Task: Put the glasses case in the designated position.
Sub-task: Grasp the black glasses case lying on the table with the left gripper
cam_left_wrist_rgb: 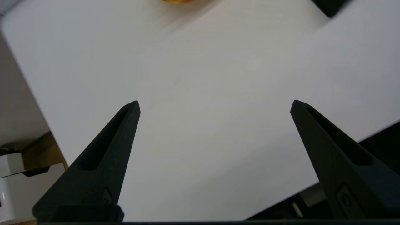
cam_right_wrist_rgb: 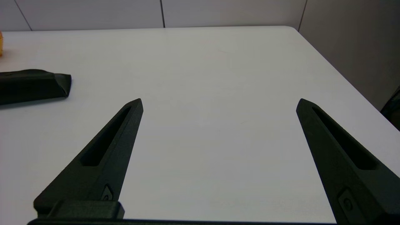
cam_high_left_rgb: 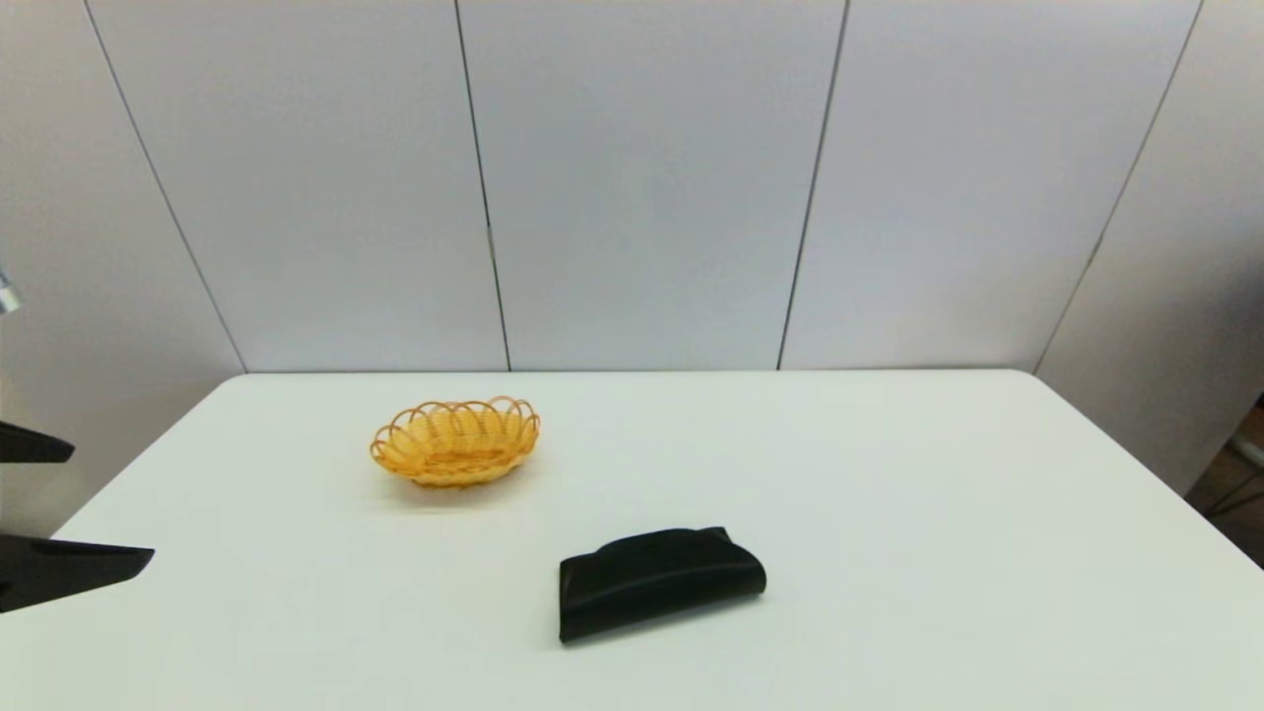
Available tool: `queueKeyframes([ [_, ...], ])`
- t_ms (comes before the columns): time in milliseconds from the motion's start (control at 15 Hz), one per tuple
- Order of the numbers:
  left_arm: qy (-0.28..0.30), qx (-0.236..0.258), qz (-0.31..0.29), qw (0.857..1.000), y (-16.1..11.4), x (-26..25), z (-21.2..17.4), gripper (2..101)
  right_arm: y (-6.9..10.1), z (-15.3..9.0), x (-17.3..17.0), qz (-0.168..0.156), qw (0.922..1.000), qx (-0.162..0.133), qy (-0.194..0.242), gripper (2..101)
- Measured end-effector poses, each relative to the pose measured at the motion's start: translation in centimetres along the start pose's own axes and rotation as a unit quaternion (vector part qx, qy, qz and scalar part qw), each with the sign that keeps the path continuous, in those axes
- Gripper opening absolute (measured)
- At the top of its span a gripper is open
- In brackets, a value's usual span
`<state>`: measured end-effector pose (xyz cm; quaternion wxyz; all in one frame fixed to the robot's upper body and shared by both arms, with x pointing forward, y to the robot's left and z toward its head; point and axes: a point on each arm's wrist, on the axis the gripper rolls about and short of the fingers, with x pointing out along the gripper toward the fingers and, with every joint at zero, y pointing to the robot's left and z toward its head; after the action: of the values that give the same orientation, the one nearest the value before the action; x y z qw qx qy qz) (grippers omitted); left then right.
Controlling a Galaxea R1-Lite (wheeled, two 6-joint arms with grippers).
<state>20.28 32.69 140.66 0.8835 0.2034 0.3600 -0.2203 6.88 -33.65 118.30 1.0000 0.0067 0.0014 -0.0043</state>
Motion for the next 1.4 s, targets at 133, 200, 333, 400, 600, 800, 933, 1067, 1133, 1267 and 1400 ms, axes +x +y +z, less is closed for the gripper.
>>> queueKeyframes([
  [133,0.015,0.024,-0.031,0.999,1.1,1.1,1.7,97.9,0.0,0.0,0.0,0.000,1.0000,0.000,0.000,97.3],
  [200,0.023,0.033,-0.046,0.998,1.6,1.9,2.6,97.9,0.0,0.0,0.0,0.000,1.0000,0.000,0.000,97.3],
  [333,0.036,0.043,-0.069,0.996,2.5,3.3,4.2,97.9,0.0,0.0,0.0,0.000,1.0000,0.000,0.000,97.3],
  [400,0.048,0.046,-0.086,0.994,2.9,4.0,5.0,97.9,0.0,0.0,0.0,0.000,1.0000,0.000,0.000,97.3],
  [600,0.085,0.072,-0.129,0.985,3.7,5.5,6.7,97.9,0.0,0.0,0.0,0.000,1.0000,0.000,0.000,97.3],
  [800,0.107,0.088,-0.150,0.979,4.8,8.0,8.0,97.9,0.0,0.0,0.0,0.000,1.0000,0.000,0.000,97.3],
  [933,0.108,0.091,-0.154,0.978,5.3,9.5,9.1,97.9,0.0,0.0,0.0,0.000,1.0000,0.000,0.000,97.3],
  [1067,0.112,0.092,-0.162,0.976,5.4,11.4,10.2,97.9,0.0,0.0,0.0,0.000,1.0000,0.000,0.000,97.3],
  [1133,0.114,0.086,-0.165,0.976,5.2,12.5,10.7,97.9,0.0,0.0,0.0,0.000,1.0000,0.000,0.000,97.3],
  [1267,0.123,0.057,-0.170,0.976,4.5,14.5,11.6,97.9,0.0,0.0,0.0,0.000,1.0000,0.000,0.000,97.3],
  [1400,0.134,0.028,-0.181,0.974,3.0,15.8,12.4,97.9,0.0,0.0,0.0,0.000,1.0000,0.000,0.000,97.3],
])
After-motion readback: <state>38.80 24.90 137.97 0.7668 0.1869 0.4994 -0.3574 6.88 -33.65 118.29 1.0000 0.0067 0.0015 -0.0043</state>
